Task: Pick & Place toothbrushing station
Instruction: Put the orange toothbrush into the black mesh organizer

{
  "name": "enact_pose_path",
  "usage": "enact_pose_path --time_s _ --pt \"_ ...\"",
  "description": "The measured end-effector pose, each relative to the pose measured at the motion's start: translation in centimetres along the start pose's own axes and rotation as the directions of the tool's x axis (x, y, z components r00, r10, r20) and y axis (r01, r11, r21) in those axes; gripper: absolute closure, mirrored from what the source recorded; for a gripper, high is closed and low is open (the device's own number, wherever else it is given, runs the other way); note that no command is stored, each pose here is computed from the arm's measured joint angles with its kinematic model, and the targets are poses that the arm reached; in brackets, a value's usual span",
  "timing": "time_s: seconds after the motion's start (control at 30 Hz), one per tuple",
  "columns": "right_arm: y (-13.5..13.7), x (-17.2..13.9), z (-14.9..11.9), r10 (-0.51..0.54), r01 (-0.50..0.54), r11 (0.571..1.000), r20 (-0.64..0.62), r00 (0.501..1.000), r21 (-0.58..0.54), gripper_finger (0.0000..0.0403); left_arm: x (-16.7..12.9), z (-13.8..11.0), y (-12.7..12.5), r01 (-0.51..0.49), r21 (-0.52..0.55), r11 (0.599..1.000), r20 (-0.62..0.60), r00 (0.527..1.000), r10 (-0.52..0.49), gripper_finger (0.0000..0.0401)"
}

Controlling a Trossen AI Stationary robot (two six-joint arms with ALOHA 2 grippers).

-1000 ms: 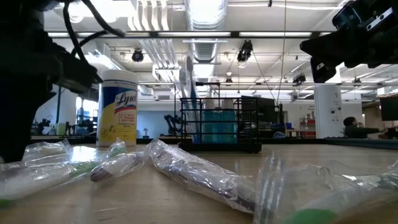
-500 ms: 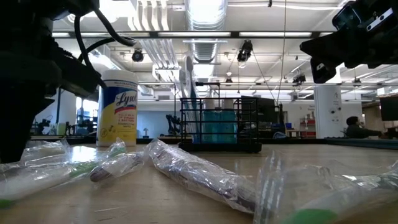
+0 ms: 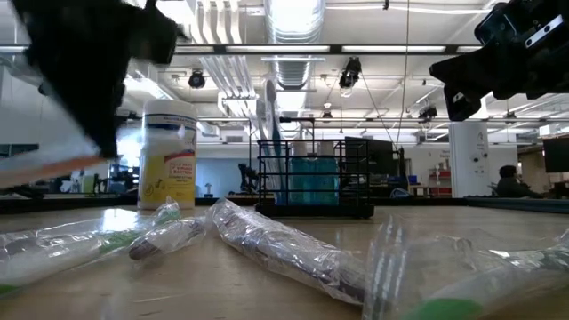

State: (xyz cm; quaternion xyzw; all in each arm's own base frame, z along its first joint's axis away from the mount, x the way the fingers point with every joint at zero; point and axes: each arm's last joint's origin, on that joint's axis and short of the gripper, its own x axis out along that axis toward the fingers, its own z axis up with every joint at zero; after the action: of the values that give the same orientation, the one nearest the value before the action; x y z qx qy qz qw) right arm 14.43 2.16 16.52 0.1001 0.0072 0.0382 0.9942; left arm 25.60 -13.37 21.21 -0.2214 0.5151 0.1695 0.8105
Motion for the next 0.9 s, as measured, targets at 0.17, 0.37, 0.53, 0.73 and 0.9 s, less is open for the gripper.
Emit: enact_pose_path --time_s 0.17,0.37,0.53,0.73,0.9 --pt "0.0 0.0 0.0 0.0 0.0 1.0 0.0 1.0 -0.003 0.039 -4.4 2.3 -1.5 0.026 0.16 0.987 0.246 0.967 -0.065 0.0397" --pt "0.0 0.0 0.0 0.011 -0.011 1.0 0.001 1.0 -0.007 0.039 -9.0 3.5 -2.9 -0.131 0.363 0.922 0.579 0.807 -0.114 0.0401" --pt "0.1 0.0 0.3 0.016 -0.016 1.0 0.027 0.999 -0.01 0.039 -10.2 3.7 -2.2 -0.203 0.448 0.871 0.686 0.703 -0.189 0.0401" --pt "0.3 -0.1 1.2 0.036 -0.035 0.999 0.127 0.991 -0.006 0.039 -9.9 3.6 0.3 -0.168 0.569 0.805 0.727 0.56 -0.397 0.0401" --pt "0.6 0.5 2.5 0.049 -0.052 0.999 0.176 0.983 0.013 0.039 -7.5 3.0 3.2 -0.089 0.553 0.828 0.785 0.388 -0.483 0.0401"
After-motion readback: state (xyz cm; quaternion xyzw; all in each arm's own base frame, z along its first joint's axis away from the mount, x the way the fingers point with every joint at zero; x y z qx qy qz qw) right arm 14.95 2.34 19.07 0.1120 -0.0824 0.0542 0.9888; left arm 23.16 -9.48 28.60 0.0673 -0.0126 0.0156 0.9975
